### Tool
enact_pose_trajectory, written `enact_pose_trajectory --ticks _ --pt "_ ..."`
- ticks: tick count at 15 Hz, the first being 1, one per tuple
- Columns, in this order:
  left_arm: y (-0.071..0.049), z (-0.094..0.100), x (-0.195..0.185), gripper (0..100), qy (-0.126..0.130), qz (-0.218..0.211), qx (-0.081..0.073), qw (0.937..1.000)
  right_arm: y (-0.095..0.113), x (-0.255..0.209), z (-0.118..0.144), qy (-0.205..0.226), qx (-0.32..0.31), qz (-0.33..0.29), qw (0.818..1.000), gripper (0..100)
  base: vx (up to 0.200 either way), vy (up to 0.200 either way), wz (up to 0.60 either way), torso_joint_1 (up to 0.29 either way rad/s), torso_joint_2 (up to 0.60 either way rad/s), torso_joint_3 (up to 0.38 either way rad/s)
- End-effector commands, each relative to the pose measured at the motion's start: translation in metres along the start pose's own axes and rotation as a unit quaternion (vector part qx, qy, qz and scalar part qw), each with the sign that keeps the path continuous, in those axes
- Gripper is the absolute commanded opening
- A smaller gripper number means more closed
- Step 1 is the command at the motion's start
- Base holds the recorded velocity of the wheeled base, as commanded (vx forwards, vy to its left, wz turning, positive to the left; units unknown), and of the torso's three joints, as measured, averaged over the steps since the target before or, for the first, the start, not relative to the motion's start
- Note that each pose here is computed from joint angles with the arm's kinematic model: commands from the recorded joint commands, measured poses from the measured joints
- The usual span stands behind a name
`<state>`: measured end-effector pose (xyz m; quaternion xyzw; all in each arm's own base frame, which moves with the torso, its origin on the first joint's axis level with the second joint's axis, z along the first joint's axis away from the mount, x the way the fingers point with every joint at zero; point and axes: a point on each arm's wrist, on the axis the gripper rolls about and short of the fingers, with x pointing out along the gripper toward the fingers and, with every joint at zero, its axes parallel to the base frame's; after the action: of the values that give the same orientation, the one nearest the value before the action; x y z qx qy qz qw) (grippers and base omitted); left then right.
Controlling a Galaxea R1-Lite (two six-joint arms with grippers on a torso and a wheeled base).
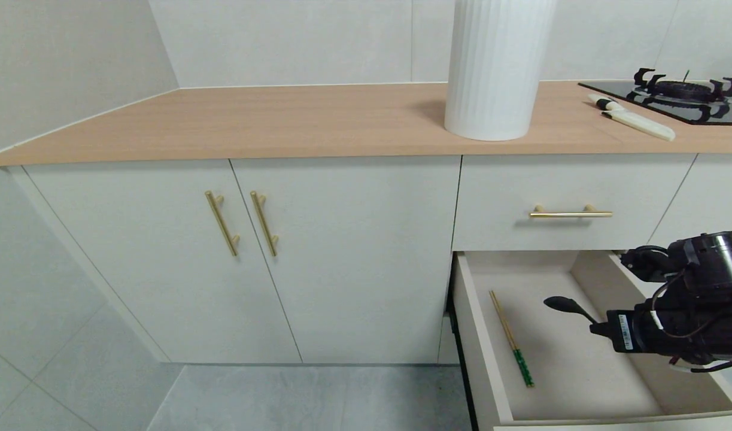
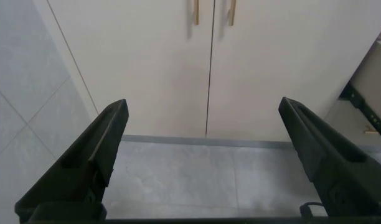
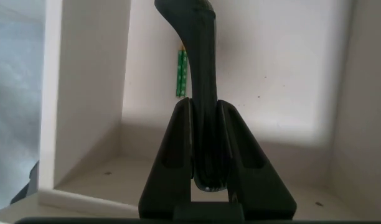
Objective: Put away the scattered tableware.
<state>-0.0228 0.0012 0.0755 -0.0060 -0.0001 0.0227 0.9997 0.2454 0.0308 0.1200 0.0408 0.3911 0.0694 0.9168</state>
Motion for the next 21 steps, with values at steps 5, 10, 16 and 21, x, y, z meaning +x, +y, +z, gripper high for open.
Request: enact_pose_trajectory --ticks 5,10,16,21 --pt "0.000 0.000 0.000 100 0.000 0.000 0.000 1.0000 0.002 0.027 -0.002 -0.023 -0.008 -0.014 1.000 0 0.000 0.000 0.00 0.000 0.00 0.000" --pt "0.000 0.000 0.000 100 0.000 0.000 0.000 1.0000 0.007 0.103 -0.020 -0.071 -0.008 -0.123 0.990 0 0.000 0.000 0.00 0.000 0.00 0.000" --pt "0.000 0.000 0.000 100 0.000 0.000 0.000 1.0000 -0.001 0.164 -0.050 -0.096 -0.010 -0.185 0.978 0 0.000 0.000 0.00 0.000 0.00 0.000" --pt "0.000 0.000 0.000 100 0.000 0.000 0.000 1.0000 -0.003 0.174 -0.058 -0.085 -0.018 -0.187 0.979 0 0.000 0.000 0.00 0.000 0.00 0.000"
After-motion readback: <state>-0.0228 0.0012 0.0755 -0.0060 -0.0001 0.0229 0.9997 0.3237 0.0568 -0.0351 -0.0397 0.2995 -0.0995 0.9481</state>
